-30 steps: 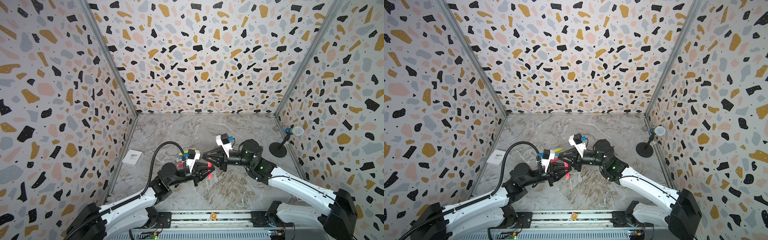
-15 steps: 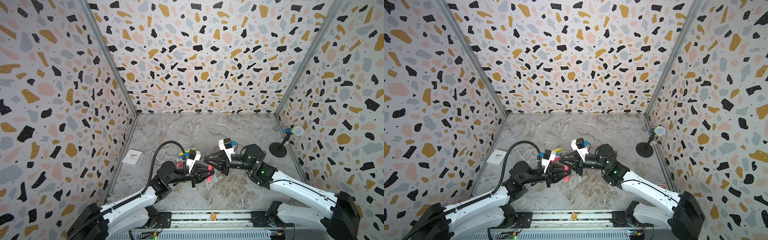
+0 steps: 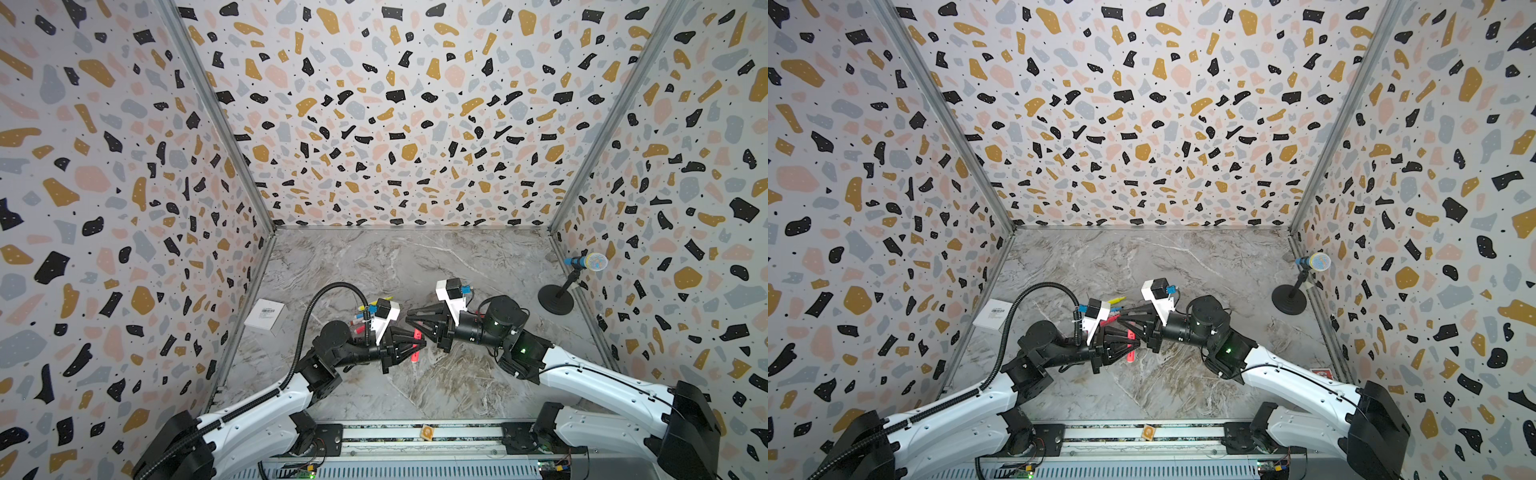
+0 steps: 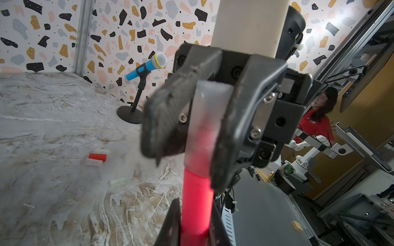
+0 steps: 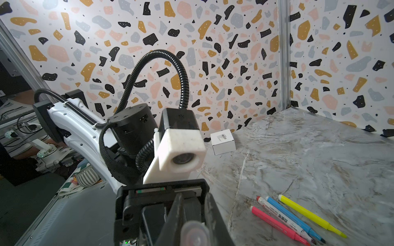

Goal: Insert pens into pen caps
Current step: Put on the pen cap to the pen.

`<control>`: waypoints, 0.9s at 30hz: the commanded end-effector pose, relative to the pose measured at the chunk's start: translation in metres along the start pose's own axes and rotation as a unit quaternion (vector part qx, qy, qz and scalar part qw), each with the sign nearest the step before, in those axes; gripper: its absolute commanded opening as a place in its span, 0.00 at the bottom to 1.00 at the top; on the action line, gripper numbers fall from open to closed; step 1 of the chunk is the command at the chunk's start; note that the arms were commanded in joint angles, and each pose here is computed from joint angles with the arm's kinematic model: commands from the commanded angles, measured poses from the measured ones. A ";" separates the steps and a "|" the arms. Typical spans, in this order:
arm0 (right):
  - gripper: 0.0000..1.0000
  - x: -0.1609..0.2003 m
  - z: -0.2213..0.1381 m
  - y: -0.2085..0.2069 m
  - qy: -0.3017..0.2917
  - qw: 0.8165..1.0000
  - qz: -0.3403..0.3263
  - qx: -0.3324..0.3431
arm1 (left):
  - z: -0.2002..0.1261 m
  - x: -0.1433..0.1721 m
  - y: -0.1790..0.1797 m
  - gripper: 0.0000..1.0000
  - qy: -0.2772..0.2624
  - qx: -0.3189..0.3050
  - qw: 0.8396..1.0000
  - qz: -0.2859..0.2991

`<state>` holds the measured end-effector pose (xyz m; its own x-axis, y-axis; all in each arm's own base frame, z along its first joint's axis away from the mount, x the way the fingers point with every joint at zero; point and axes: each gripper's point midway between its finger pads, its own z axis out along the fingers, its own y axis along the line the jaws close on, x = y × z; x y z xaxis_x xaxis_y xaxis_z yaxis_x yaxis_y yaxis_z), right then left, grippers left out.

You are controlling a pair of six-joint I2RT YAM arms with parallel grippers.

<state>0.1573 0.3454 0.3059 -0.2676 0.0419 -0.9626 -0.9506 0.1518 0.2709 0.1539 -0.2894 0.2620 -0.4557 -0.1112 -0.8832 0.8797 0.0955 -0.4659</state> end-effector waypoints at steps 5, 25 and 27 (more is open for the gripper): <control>0.00 0.159 -0.033 0.058 0.251 0.953 0.071 -0.156 | -0.051 -0.182 -0.056 0.00 -0.316 0.034 0.944 0.086; 0.00 0.197 -0.039 0.063 0.306 0.936 0.092 -0.149 | -0.062 -0.194 -0.050 0.00 -0.329 0.003 0.938 0.106; 0.00 0.202 -0.043 0.067 0.312 0.932 0.091 -0.164 | -0.067 -0.196 -0.053 0.00 -0.336 0.015 0.936 0.104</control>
<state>0.1568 0.3520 0.2979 -0.2362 0.0479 -0.9705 -0.9551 0.1721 0.2410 0.1551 -0.2834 0.2634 -0.4787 -0.0871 -0.8736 0.8724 0.0649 -0.4845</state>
